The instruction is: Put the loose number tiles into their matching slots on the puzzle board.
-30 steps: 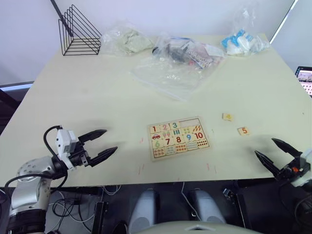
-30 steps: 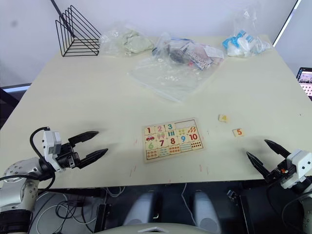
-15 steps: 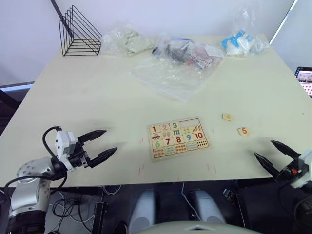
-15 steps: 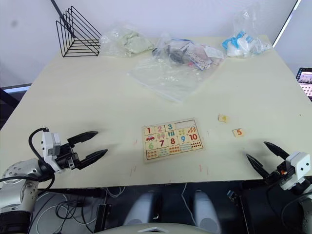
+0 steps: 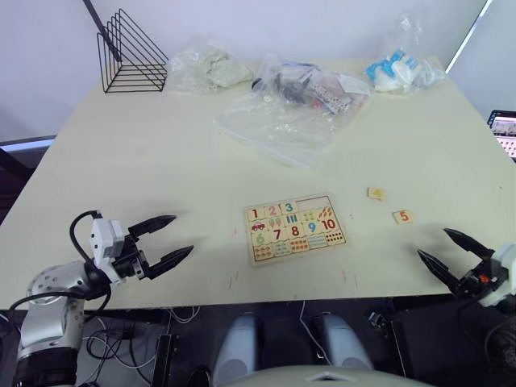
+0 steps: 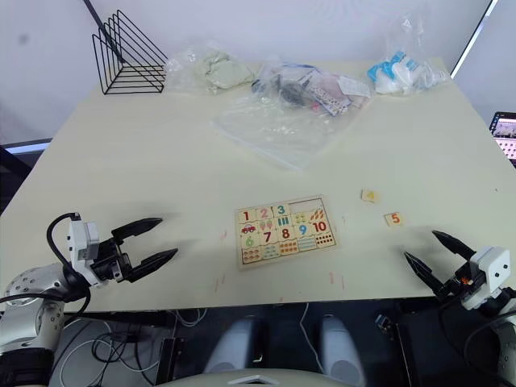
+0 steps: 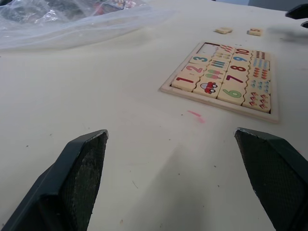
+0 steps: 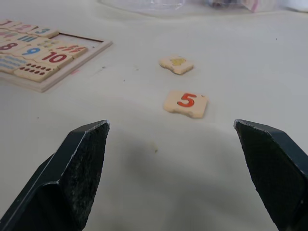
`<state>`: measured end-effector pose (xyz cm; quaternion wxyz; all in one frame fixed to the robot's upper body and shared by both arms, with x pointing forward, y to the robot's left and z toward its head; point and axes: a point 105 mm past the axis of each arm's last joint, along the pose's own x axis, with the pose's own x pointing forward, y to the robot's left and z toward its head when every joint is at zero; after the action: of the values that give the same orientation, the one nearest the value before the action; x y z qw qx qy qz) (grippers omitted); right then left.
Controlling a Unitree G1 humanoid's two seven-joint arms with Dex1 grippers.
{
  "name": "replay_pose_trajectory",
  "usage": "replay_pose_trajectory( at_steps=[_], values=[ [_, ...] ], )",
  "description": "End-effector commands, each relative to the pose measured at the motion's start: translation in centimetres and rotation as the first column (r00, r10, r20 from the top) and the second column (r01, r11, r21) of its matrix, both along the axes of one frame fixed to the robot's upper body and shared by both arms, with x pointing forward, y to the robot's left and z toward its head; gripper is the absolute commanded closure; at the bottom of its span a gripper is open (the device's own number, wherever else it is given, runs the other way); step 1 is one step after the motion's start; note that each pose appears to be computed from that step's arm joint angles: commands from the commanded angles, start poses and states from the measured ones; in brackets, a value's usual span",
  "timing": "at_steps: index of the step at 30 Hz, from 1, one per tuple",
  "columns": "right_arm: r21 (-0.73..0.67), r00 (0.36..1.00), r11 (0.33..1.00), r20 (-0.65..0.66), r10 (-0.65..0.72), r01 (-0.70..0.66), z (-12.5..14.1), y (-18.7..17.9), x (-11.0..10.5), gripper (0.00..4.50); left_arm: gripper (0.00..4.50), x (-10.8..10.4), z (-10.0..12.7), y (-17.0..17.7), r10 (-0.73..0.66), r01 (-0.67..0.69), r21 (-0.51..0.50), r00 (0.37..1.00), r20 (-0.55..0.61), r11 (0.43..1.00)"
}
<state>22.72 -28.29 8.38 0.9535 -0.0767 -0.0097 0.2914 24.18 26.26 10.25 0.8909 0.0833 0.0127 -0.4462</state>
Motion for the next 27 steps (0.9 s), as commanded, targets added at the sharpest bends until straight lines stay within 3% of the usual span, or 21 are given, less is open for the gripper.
replay_pose_trajectory(
  at_steps=[1,13,19,27],
  values=[
    [-0.036,0.997,0.997,0.043,0.064,-0.063,2.1,0.6,0.9,0.15,0.0,0.1,1.2,-0.2,-0.043,0.043,0.011,0.997,0.057,0.999],
    [-0.154,0.979,0.967,-0.039,0.2,-0.204,3.7,0.9,5.7,0.15,0.0,0.4,2.6,-1.4,-0.166,0.164,0.03,0.982,0.089,0.986],
    [-0.219,0.943,0.921,-0.158,0.292,-0.321,3.4,1.3,7.7,0.15,0.0,0.5,3.0,-2.2,-0.223,0.22,0.045,0.97,0.092,0.974],
    [-0.303,0.91,0.862,-0.22,0.352,-0.407,3.7,2.4,10.7,0.15,0.0,0.4,3.6,-2.9,-0.264,0.261,0.046,0.96,0.092,0.964]
  ],
)
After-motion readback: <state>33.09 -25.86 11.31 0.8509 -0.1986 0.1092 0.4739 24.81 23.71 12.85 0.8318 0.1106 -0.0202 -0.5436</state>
